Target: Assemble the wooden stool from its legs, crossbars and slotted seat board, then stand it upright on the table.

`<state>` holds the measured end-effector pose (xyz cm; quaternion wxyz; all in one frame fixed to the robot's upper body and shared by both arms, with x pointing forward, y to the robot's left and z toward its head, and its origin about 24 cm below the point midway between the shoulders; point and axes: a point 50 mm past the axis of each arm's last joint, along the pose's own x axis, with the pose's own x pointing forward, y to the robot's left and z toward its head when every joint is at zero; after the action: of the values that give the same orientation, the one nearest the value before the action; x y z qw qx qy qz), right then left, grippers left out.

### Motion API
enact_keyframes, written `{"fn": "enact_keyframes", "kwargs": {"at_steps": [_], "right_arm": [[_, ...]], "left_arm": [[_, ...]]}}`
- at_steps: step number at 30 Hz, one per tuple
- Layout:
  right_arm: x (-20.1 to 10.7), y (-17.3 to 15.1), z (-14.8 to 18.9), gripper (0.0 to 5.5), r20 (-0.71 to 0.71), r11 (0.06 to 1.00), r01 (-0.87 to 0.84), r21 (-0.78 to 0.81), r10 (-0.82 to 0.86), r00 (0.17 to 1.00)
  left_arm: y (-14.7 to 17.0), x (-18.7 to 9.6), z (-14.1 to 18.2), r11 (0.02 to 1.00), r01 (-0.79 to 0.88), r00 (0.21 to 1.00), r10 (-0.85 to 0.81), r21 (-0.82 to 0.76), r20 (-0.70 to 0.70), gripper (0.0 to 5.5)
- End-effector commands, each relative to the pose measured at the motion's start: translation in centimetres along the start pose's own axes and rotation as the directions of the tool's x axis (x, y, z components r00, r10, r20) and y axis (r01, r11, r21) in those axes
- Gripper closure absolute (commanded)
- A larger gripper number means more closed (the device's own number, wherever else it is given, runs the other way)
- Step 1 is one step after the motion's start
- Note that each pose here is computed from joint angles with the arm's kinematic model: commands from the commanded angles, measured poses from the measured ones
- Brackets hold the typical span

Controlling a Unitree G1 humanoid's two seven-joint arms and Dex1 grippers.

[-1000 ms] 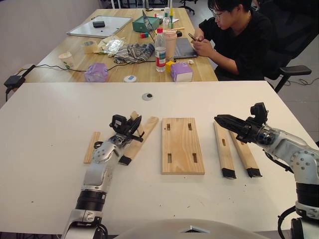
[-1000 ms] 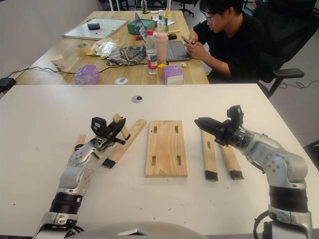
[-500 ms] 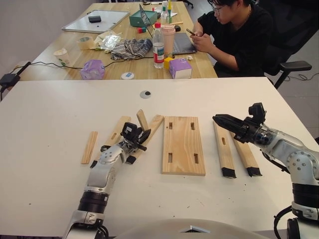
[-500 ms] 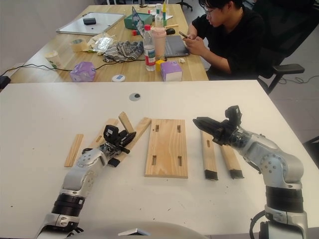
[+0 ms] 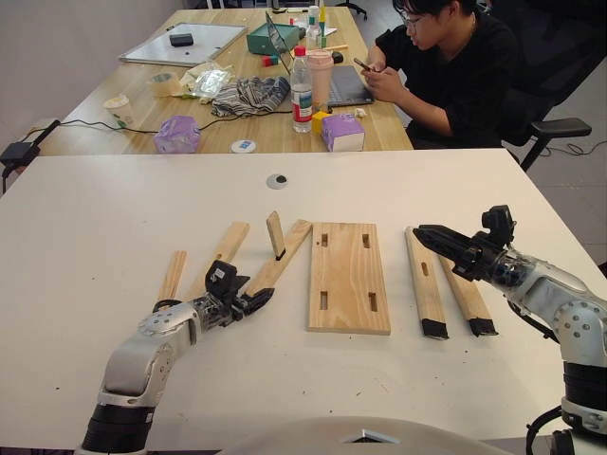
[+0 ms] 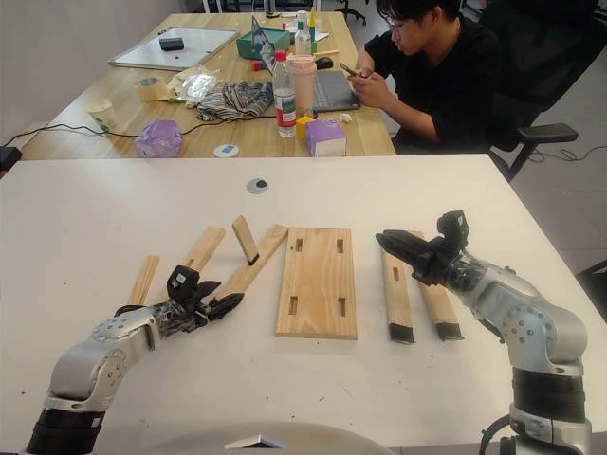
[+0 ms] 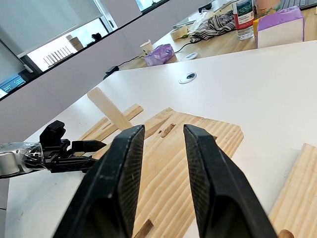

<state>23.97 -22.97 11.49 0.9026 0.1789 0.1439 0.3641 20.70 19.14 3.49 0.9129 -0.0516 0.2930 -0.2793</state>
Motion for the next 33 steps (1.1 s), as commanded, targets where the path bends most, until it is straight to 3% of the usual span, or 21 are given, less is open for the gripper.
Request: {"fn": "enact_keyframes", "kwargs": {"at_steps": [1,7,15,19,24,26,28,33], "right_arm": [[0.2,0.2,0.0,4.08,0.0,1.0,-0.002,-0.007,0.002,1.0],[0.5,0.2,0.0,4.08,0.002,1.0,-0.006,-0.01,0.006,1.0],[0.8,0.1,0.2,4.08,0.024,1.0,0.003,-0.015,-0.003,1.0],[1.4,0.5,0.8,4.08,0.059,0.999,0.003,-0.033,-0.001,0.998],[2.2,1.1,2.5,4.08,0.154,0.999,-0.006,-0.032,0.011,0.988],[2.7,1.7,3.5,3.87,0.206,0.998,-0.054,-0.016,0.057,0.977],[3.4,3.3,4.1,3.55,0.227,0.98,-0.201,-0.001,0.196,0.954],[5.0,7.1,4.0,2.77,0.167,0.871,-0.49,0.024,0.48,0.861]], "left_arm": [[-0.2,0.0,-0.6,0.999,-0.017,0.998,0.019,0.039,-0.057,1.6],[0.0,0.3,-0.9,0.992,-0.042,0.996,0.05,0.117,-0.07,1.6],[0.9,0.7,-0.2,0.973,-0.092,0.994,0.104,0.21,-0.045,2.7],[1.9,1.6,1.6,0.963,-0.192,0.981,0.185,0.189,0.053,3.38],[0.8,2.6,5.6,0.973,-0.152,0.965,0.108,0.174,0.239,3.5],[0.2,2.7,8.2,0.986,-0.094,0.935,0.041,0.136,0.352,3.5],[-1.2,2.6,10.9,0.995,0.065,0.883,-0.095,0.08,0.46,3.5],[-4.4,1.6,14.0,0.893,0.446,0.737,-0.409,0.068,0.537,3.5]]}}
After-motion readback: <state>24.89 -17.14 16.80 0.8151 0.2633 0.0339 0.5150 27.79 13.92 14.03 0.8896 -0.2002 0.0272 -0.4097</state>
